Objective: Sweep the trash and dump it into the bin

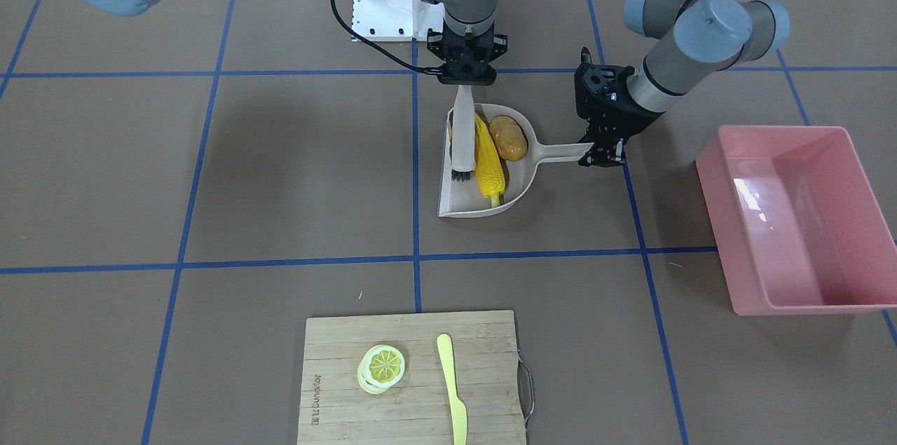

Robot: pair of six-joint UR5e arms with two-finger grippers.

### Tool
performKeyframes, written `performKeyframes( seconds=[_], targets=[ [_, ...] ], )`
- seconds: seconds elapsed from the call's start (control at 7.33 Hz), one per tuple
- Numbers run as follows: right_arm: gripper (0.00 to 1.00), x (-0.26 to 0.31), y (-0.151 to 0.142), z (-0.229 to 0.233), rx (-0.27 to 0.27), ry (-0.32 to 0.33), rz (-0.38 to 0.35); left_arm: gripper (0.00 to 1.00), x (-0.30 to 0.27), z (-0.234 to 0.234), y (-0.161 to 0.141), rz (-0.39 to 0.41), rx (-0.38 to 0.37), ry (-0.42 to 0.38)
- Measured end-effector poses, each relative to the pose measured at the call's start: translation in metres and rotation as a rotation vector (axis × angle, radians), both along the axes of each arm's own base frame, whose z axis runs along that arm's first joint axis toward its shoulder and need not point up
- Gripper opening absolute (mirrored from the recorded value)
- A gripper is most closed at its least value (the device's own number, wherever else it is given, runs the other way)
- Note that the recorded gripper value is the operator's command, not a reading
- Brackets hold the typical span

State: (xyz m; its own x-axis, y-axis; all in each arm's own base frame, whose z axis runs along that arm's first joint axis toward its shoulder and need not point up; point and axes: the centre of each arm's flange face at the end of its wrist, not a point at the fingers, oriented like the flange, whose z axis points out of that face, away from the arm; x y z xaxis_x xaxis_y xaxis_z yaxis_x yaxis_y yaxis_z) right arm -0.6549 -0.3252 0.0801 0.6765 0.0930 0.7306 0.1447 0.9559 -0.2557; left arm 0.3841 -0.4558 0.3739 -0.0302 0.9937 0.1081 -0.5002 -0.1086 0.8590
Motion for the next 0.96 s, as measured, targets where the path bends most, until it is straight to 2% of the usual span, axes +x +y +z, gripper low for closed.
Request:
performKeyframes(
  seconds=[0.68, 0.96],
  targets=[
    [0.0, 0.01, -0.006, -0.015, 0.017, -0.052, 0.015, 0.0, -0.001, 0.006, 0.001, -0.024, 0.008, 0.066],
    [0.0, 0.061, -0.028, -0.012, 0.0, -0.037, 0.056, 0.0, -0.004, 0.01, 0.004, -0.026, 0.009, 0.085]
  ],
)
